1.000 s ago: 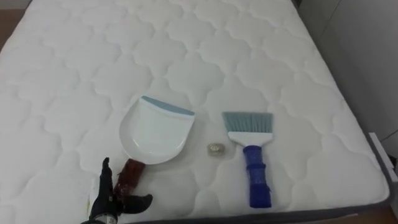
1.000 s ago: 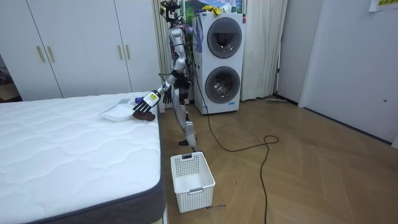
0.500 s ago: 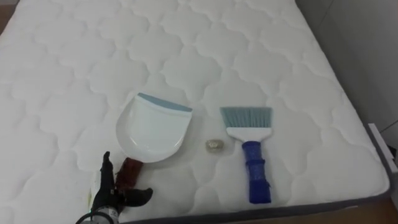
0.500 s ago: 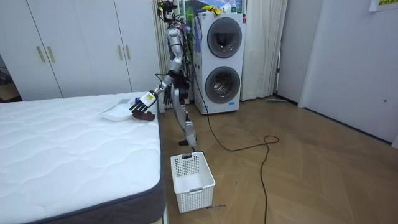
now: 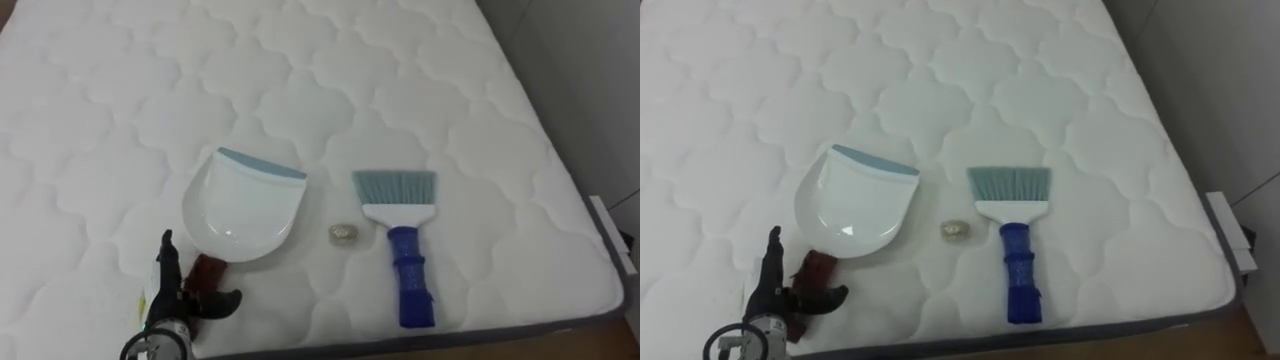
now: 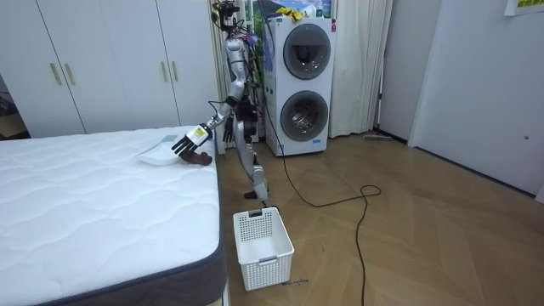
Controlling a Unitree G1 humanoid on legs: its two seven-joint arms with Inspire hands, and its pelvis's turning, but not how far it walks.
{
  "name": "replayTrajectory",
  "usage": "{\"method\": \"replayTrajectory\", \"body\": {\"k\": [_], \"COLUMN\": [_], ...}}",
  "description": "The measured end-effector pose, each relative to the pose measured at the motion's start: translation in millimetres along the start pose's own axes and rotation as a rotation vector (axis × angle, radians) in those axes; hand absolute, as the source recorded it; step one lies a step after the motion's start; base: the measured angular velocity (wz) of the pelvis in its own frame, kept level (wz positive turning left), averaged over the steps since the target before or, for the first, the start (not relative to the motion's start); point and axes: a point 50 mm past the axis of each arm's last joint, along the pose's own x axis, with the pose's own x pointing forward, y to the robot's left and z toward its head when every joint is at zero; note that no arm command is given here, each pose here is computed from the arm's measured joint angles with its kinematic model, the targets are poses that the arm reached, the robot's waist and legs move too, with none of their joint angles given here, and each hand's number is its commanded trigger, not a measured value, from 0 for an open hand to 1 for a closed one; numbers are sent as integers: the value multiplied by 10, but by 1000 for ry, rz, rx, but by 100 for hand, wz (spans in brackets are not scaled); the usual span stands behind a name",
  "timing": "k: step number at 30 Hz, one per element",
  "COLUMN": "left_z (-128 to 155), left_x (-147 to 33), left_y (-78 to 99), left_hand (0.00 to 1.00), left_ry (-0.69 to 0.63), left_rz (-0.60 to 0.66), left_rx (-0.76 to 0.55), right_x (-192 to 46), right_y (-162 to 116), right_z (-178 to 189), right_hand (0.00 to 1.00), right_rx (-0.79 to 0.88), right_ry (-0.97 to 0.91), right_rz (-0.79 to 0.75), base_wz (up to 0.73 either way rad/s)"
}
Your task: Clean bed
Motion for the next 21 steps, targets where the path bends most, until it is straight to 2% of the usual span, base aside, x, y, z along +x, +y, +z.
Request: {"method": "replayTrajectory", "body": {"k": [5,21], "left_z": [10,-281], "left_x": [32,5], "left_y": [55,-1], "left_hand": [0,0], "left_ry": [-6,159], "left_rz": [14,-32], "left_rx": [13,86], "right_x": [8,43], "right_y": [-4,-24], "right_z": [16,62], "right_hand": [0,0], "right_rx": [15,49], "right_ry": [6,48], "right_rz": [-2,-24], "base_wz": [-2,-1]}}
